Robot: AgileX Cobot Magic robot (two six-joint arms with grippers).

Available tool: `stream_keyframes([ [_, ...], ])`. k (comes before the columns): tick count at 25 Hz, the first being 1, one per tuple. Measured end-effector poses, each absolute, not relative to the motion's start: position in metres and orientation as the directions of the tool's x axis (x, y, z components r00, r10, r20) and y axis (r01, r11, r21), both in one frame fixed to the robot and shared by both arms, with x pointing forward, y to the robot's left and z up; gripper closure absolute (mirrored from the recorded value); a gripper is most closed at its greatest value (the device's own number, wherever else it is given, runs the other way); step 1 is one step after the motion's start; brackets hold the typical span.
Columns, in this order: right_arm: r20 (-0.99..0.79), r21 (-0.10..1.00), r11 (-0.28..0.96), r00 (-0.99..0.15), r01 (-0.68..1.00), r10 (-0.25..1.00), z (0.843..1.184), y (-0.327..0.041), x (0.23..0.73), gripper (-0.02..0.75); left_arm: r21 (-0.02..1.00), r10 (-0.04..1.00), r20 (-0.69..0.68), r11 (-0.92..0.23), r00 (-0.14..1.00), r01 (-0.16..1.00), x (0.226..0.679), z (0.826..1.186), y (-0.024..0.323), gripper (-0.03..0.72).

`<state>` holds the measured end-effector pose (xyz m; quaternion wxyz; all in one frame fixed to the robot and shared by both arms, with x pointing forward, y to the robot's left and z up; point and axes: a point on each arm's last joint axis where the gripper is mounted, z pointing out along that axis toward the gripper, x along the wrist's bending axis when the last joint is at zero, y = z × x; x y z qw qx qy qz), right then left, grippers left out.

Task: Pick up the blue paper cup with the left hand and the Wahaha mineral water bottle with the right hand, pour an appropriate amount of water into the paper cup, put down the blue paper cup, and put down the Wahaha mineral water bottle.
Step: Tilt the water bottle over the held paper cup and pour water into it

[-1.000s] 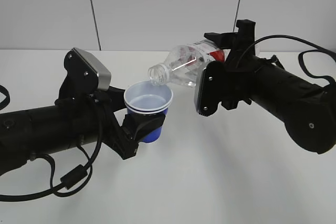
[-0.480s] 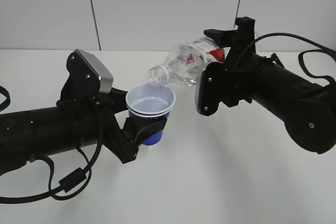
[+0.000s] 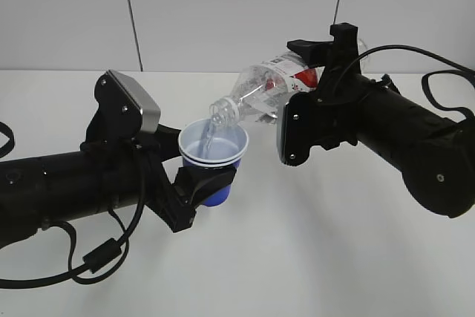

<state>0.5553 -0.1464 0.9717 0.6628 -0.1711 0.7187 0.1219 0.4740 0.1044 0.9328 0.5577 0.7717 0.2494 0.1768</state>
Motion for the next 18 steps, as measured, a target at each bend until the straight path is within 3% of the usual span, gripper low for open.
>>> stream_keyframes([
  [18, -0.994, -0.069, 0.910, -0.050, -0.408, -0.098, 0.9722, -0.1464, 0.5554, 0.235, 0.947, 0.577, -0.001, -0.261, 0.817, 0.186, 0.4735, 0.9324, 0.1043, 0.153],
])
